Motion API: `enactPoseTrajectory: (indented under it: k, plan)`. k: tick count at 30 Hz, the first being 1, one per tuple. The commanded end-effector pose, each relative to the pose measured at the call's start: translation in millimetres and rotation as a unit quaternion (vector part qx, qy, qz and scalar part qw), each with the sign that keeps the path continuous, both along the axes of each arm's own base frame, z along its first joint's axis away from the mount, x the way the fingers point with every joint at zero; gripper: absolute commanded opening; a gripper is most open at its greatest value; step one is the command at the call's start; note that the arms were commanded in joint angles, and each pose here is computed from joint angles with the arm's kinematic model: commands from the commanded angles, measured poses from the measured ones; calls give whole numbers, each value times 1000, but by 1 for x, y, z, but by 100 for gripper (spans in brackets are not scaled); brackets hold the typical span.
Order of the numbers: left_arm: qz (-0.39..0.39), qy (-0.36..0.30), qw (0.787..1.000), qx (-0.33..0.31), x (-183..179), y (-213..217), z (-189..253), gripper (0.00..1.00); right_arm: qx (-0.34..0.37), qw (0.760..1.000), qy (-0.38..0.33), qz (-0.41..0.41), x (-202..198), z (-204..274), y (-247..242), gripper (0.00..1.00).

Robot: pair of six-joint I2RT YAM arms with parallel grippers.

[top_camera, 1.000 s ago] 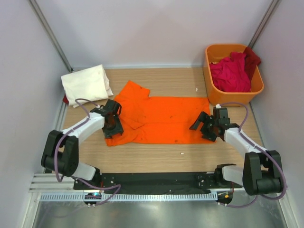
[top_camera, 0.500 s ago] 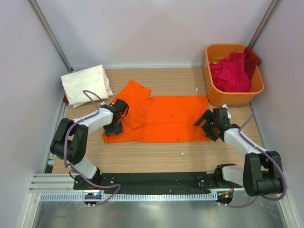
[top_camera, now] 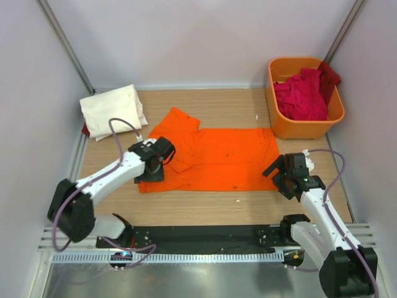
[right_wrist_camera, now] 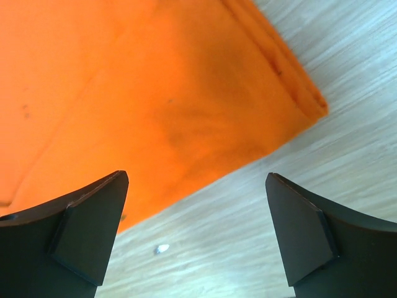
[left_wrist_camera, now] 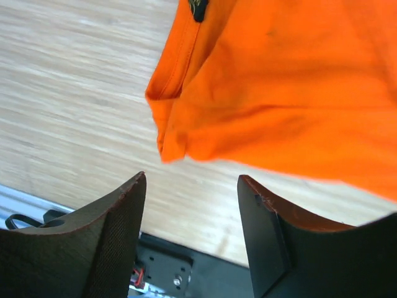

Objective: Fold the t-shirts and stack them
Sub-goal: Fold the tshirt

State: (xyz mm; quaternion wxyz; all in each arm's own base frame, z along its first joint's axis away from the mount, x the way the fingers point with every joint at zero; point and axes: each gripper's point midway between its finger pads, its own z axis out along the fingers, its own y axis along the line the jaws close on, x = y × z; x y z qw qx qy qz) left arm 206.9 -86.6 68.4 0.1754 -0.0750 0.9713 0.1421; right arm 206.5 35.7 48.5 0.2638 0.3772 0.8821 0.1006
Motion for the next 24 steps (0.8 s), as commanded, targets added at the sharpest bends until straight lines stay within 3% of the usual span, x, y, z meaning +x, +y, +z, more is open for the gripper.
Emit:
enactPoseTrajectory:
  k: [1,4,8,13,20,24]
  plan:
    - [-13,-70,995,-66,-2,-6,66,63,8,998,-60,32,10,50,11,100]
    - [-56,-102,988,-99,-2,-10,93,66,2,990,-117,84,28,92,29,99]
    - [-72,-151,978,-127,-8,-6,103,66,-30,974,-118,190,49,118,75,95]
    - [-100,-223,946,-215,-17,-18,121,67,-108,932,-152,310,71,157,163,83]
    - [-63,-342,911,-222,-22,14,158,80,-191,839,-131,493,82,130,298,49]
    - [-56,-351,906,-229,-25,16,162,81,-231,805,-78,541,87,77,333,52]
